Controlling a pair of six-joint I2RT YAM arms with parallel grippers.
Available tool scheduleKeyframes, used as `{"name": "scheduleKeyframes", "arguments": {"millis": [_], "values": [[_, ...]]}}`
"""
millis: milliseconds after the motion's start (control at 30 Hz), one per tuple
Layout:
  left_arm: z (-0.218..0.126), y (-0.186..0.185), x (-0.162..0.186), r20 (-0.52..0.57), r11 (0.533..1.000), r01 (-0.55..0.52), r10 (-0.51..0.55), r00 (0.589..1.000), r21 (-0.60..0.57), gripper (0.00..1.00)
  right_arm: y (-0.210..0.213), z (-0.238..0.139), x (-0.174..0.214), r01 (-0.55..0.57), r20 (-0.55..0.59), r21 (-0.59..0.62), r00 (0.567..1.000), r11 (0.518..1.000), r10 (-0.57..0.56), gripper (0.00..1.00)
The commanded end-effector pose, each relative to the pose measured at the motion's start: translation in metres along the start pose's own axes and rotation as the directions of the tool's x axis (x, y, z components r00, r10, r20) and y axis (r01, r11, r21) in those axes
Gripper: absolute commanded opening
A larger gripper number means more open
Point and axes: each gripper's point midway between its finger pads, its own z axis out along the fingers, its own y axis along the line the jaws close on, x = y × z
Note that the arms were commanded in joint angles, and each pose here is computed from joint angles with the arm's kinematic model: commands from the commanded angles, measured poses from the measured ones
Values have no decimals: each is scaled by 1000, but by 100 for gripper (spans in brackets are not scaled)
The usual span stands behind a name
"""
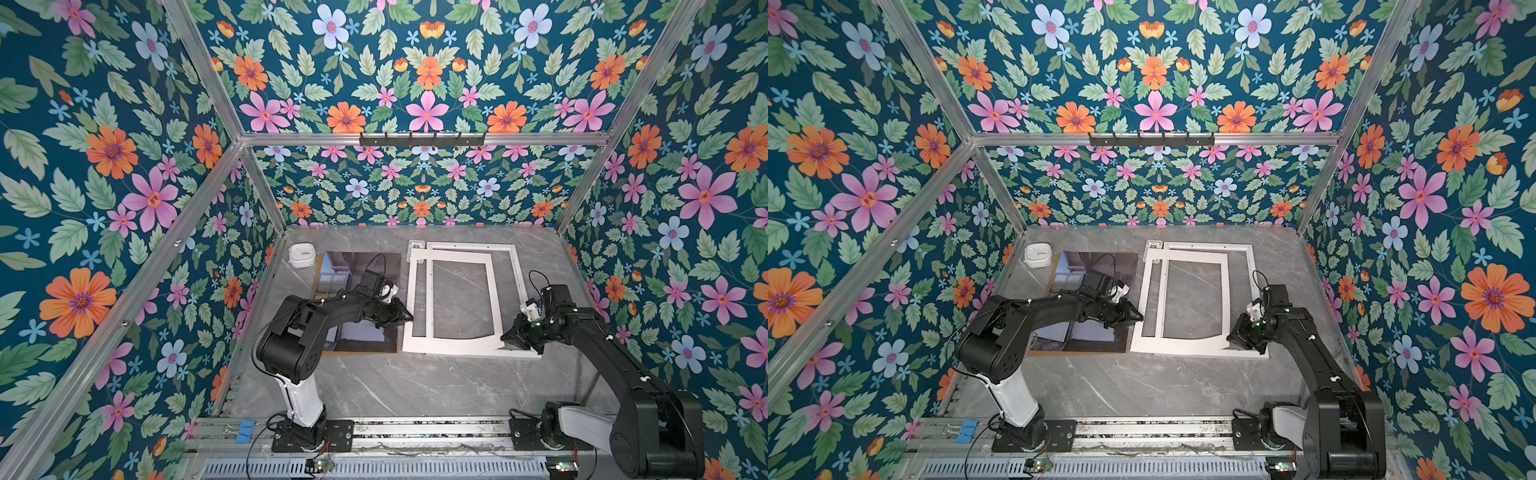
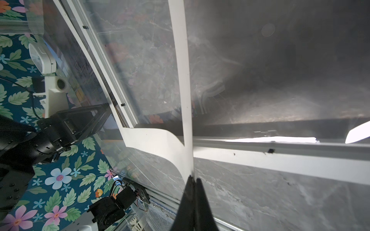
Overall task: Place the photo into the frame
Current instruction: 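Lower the mat into the frame with right gripper while left releases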
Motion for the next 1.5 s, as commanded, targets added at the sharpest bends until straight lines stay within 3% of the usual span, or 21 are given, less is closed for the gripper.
{"name": "scheduleKeyframes", "arguments": {"millis": [0,267,567,833,1467], "values": [[0,-15,-2,12,999,-20,19,1000,51,29,-4,-4,-2,6,24,33,1000,999,-7,0],[3,-30,-2,18,997,-38,37,999,65,15,-3,-17,-5,8,78,58,997,998,-13,0],[6,-44,-2,28,996,-53,51,998,76,5,-4,-23,-10,6,104,69,995,998,-13,0],[8,-62,-2,39,994,-71,68,997,85,0,-1,-40,-20,24,155,102,987,995,-40,0],[13,-86,-14,82,989,-115,107,991,89,0,3,-64,-33,63,260,126,961,990,-94,0]]}}
